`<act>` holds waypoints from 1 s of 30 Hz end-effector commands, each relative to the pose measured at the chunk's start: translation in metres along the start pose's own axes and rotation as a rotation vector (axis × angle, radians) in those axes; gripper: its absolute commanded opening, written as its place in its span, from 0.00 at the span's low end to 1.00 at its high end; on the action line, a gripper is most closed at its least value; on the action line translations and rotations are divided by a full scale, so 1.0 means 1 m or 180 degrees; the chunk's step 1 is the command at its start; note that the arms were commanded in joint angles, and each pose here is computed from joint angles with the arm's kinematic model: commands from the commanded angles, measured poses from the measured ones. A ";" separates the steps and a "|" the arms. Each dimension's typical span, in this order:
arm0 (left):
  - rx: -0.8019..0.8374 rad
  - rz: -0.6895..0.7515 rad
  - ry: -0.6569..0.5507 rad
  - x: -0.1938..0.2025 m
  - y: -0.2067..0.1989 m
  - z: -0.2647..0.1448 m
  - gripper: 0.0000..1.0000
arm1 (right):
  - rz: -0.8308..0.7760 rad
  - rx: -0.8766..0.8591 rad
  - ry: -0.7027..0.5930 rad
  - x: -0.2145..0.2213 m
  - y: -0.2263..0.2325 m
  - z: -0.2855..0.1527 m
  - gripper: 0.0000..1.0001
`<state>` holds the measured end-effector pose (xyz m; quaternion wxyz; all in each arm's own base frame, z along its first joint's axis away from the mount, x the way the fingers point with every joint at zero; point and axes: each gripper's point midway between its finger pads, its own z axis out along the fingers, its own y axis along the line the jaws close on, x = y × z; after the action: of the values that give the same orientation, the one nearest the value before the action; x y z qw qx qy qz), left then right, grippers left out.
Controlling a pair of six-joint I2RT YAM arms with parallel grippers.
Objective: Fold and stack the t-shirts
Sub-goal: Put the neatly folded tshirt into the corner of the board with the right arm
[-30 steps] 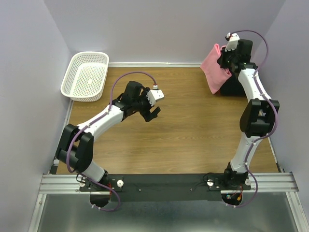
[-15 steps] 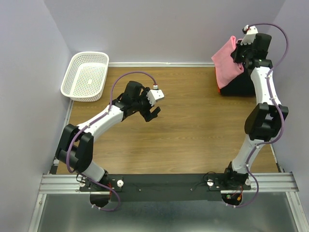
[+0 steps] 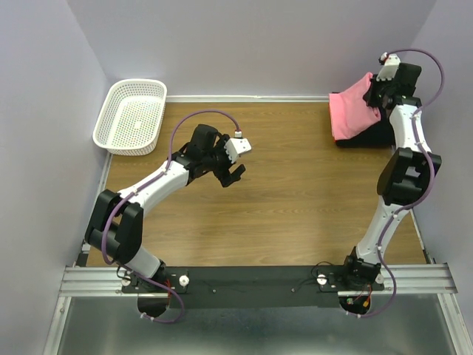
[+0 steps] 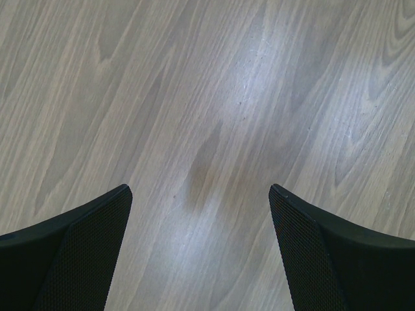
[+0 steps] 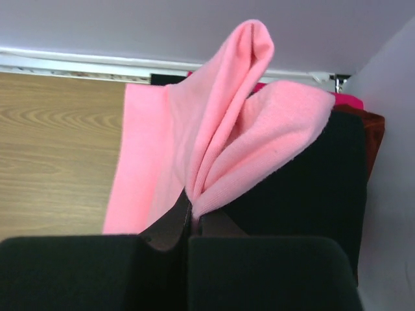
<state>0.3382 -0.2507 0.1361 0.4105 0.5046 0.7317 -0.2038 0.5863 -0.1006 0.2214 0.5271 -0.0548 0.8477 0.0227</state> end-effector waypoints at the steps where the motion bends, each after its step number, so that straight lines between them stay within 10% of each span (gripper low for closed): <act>1: -0.0026 0.0012 0.0080 0.004 0.004 0.000 0.94 | -0.0147 0.0066 -0.0080 -0.008 -0.023 0.003 0.00; 15: -0.0003 -0.0042 0.0163 0.008 0.004 0.001 0.94 | -0.0375 0.0151 0.0104 0.035 -0.076 0.033 0.01; 20: -0.0052 -0.0043 0.0141 0.002 0.007 -0.005 0.94 | -0.0371 0.0566 0.0114 0.027 -0.102 0.034 0.74; 30: -0.0262 -0.0605 -0.0197 -0.001 0.049 -0.049 0.94 | -0.0129 0.0359 -0.0389 -0.048 -0.078 -0.024 0.99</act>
<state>0.3570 -0.2151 0.1420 0.4034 0.4539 0.7674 -0.2057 0.6111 -0.1913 0.2110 0.5360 -0.0416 0.8415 -0.0530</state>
